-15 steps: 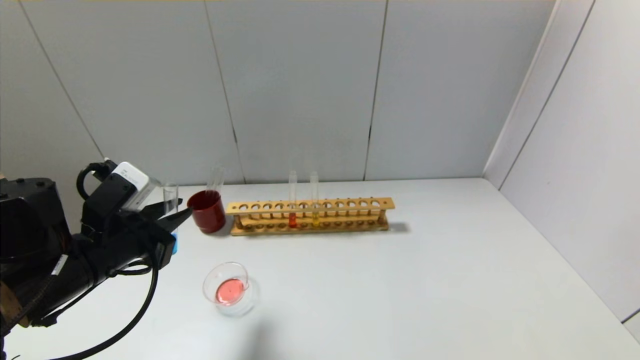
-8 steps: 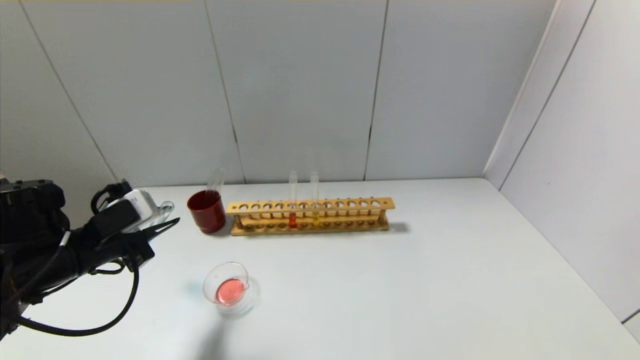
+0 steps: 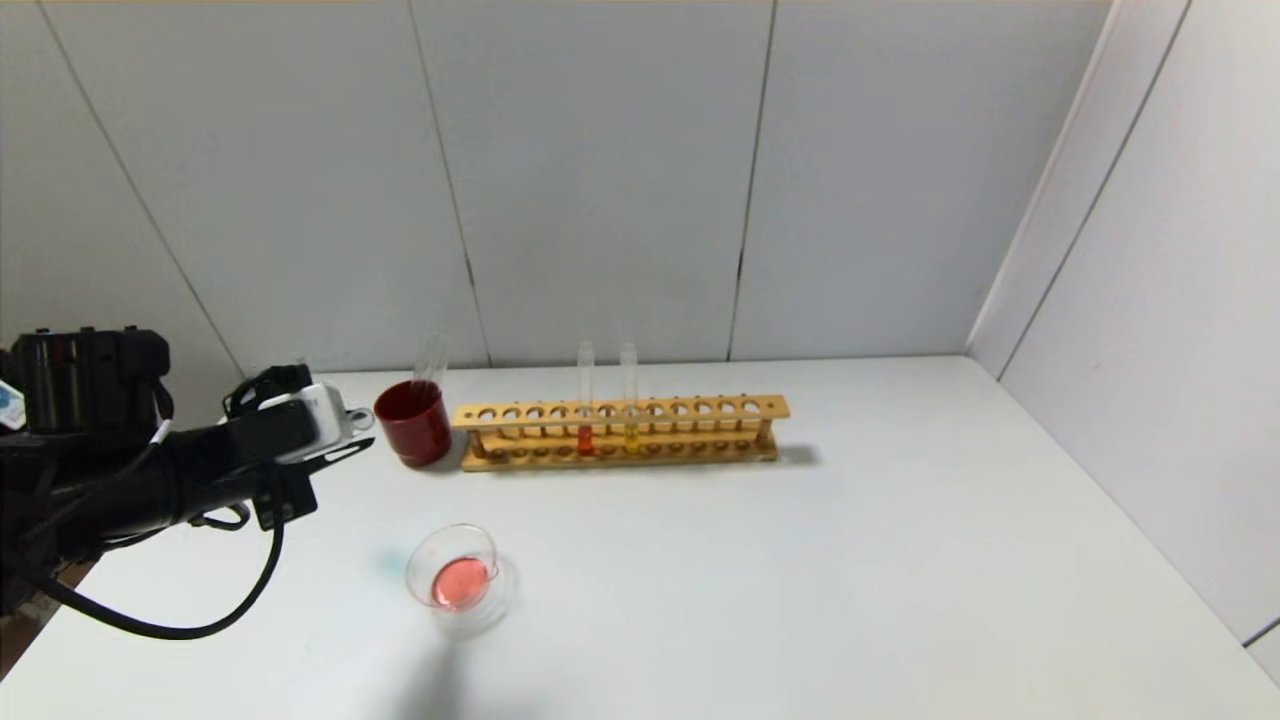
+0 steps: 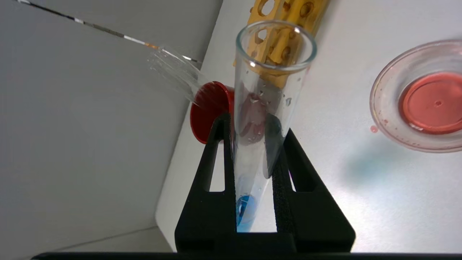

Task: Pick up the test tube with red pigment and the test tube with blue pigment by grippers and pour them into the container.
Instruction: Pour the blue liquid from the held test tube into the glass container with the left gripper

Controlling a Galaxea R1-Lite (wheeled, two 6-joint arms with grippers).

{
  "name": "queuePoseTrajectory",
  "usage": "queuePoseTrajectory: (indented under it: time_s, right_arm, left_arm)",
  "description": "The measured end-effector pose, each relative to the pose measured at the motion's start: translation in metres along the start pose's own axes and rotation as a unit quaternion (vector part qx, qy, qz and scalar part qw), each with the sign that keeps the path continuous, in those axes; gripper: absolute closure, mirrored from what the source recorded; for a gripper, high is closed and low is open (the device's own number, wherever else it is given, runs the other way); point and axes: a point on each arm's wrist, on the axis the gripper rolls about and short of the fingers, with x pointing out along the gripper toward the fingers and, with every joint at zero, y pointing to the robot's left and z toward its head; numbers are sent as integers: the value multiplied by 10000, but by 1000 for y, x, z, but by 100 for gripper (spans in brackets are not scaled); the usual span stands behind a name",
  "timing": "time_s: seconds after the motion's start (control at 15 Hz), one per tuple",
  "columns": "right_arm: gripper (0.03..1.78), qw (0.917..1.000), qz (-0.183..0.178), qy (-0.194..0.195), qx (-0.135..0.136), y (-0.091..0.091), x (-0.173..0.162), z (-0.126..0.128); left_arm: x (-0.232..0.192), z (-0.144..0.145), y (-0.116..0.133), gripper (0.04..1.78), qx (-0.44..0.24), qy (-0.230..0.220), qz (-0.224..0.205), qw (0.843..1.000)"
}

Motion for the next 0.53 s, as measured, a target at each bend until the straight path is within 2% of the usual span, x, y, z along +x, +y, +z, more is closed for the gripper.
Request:
queuePoseTrajectory:
  time_s: [0.27, 0.53]
  right_arm:
    - [6, 10000, 0, 0, 0, 0, 0, 0]
    - [6, 10000, 0, 0, -2, 0, 0, 0]
  left_arm:
    - [0, -2, -3, 149, 606, 109, -23, 9981]
    - [-4, -8, -24, 149, 1106, 190, -350, 9931]
